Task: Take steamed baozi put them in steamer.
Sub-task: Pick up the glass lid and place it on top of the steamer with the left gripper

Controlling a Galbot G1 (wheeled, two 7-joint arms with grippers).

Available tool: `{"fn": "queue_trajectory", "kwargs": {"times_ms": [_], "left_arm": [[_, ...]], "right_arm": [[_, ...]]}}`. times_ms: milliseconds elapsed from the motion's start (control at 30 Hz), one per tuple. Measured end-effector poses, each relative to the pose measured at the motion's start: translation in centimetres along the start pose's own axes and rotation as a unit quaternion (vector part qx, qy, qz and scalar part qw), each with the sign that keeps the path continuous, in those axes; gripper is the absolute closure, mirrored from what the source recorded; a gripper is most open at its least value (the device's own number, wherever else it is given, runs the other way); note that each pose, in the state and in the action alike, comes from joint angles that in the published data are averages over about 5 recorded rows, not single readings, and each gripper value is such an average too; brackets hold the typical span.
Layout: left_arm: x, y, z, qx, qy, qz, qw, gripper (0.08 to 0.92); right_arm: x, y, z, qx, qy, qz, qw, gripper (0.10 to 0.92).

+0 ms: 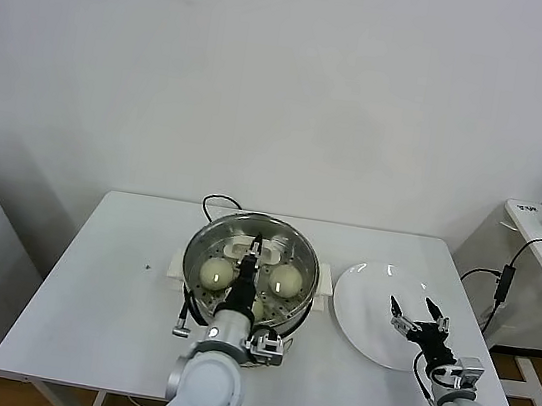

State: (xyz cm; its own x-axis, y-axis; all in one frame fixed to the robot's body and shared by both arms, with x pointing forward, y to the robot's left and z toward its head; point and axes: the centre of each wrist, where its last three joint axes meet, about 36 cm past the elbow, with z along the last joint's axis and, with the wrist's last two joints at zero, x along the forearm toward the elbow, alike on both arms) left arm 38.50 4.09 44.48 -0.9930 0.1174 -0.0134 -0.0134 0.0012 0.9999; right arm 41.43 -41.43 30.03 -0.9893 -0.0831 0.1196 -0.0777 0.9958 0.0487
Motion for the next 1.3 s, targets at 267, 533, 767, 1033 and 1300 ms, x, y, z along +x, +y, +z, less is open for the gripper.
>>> {"fn": "queue_trajectory", "kwargs": {"times_ms": [267,533,767,1033,1300], "left_arm": [[-0.4,-0.5,-0.7,0.002,0.004,0.004,1.0,0.886],[-0.7,-0.8,-0.6,0.004,0.011,0.008,1.0,0.886],[-0.6,-1.3,-0.6,0.008,0.015,0.011,1.0,0.886],[-0.7,-1.8,-0.2,0.011,0.02,0.013,1.0,0.779],[0.6,-0.9,1.0,0.037,0.013,0.022,0.999,0.554]], "right_arm": [[0.0,0.0,0.1,0.0,0.001,-0.001,1.0,0.2],[0.1,0.0,0.2,0.0,0.002,-0.002,1.0,0.2],[0.1,0.1,0.2,0.001,0.001,-0.003,1.0,0.2],[0.4,0.1,0.3,0.001,0.002,-0.003,1.0,0.2],[0.5,0.0,0.2,0.001,-0.001,-0.005,1.0,0.2]]}}
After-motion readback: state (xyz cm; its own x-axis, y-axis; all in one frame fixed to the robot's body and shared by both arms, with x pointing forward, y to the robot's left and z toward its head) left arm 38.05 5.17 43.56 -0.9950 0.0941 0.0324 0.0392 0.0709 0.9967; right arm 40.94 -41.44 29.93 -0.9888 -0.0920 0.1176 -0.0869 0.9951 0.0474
